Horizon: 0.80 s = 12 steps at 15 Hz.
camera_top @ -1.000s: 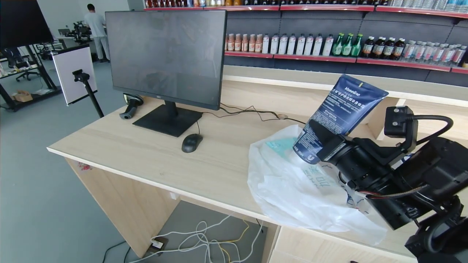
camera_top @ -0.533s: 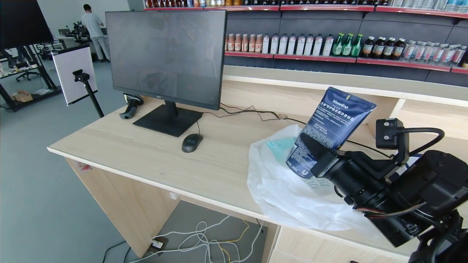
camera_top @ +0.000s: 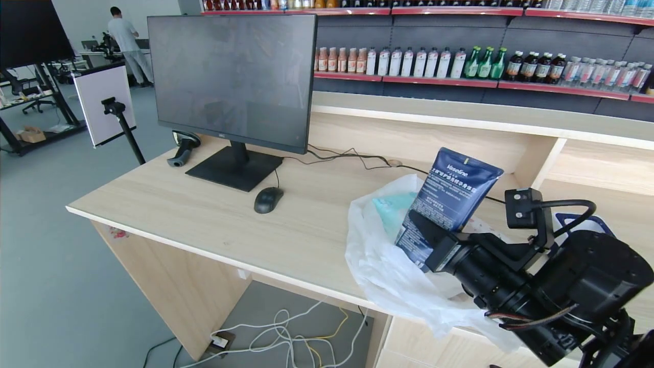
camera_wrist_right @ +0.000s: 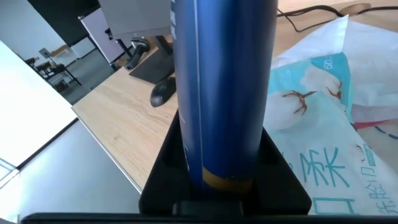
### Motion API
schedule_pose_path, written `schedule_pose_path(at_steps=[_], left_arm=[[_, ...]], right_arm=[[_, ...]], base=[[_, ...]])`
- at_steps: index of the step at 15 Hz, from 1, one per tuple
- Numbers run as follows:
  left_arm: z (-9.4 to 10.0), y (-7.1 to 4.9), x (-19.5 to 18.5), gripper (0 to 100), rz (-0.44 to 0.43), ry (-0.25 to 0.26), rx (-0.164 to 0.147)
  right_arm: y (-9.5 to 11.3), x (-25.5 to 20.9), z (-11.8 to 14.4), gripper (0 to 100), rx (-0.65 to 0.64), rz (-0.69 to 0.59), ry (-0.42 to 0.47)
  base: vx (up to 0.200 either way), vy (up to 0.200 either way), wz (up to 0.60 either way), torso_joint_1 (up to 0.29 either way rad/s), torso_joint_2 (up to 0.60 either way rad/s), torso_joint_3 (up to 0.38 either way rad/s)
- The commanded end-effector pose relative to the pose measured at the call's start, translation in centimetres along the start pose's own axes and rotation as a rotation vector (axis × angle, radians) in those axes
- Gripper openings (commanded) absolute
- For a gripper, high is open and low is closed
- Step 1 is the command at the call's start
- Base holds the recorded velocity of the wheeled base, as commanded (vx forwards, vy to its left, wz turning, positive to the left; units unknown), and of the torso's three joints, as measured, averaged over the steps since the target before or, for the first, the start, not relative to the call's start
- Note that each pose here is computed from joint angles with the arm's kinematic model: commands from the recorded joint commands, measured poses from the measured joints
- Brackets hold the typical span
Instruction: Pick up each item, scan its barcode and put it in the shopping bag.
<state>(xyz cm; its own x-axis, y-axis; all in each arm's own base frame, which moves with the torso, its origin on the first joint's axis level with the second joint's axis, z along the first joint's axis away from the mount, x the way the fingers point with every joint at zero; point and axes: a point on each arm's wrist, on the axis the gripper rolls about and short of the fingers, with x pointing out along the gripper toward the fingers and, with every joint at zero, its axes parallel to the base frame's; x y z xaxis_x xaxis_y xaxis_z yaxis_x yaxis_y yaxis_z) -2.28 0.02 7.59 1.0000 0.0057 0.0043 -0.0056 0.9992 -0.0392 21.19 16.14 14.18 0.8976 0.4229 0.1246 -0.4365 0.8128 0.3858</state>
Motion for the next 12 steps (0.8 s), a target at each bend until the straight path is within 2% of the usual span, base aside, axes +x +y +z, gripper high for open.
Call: schedule_pose_path(at_steps=[1, 4, 7, 12], left_arm=[[0.0, 0.0, 0.0, 100, 0.000, 0.001, -0.001], [0.0, 0.0, 0.0, 100, 0.000, 0.000, -0.001], [0.0, 0.0, 0.0, 100, 0.000, 0.000, -0.001], [0.0, 0.0, 0.0, 100, 0.000, -0.002, -0.001]], right_arm=[[-0.2, 0.2, -0.5, 0, -0.005, -0.010, 0.016], [-0.9, 0.7, -0.5, 0, -0.042, -0.032, 0.012], [-1.0, 2.3, 0.3, 0, -0.169, 0.065, -0.011], [-1.4, 1.6, -0.4, 0, -0.170, 0.056, 0.029]], base=[[0.000, 0.000, 0.00, 0.000, 0.00, 0.000], [0.000, 0.000, 0.00, 0.000, 0.00, 0.000], [0.000, 0.000, 0.00, 0.000, 0.00, 0.000], [0.000, 0.000, 0.00, 0.000, 0.00, 0.000]])
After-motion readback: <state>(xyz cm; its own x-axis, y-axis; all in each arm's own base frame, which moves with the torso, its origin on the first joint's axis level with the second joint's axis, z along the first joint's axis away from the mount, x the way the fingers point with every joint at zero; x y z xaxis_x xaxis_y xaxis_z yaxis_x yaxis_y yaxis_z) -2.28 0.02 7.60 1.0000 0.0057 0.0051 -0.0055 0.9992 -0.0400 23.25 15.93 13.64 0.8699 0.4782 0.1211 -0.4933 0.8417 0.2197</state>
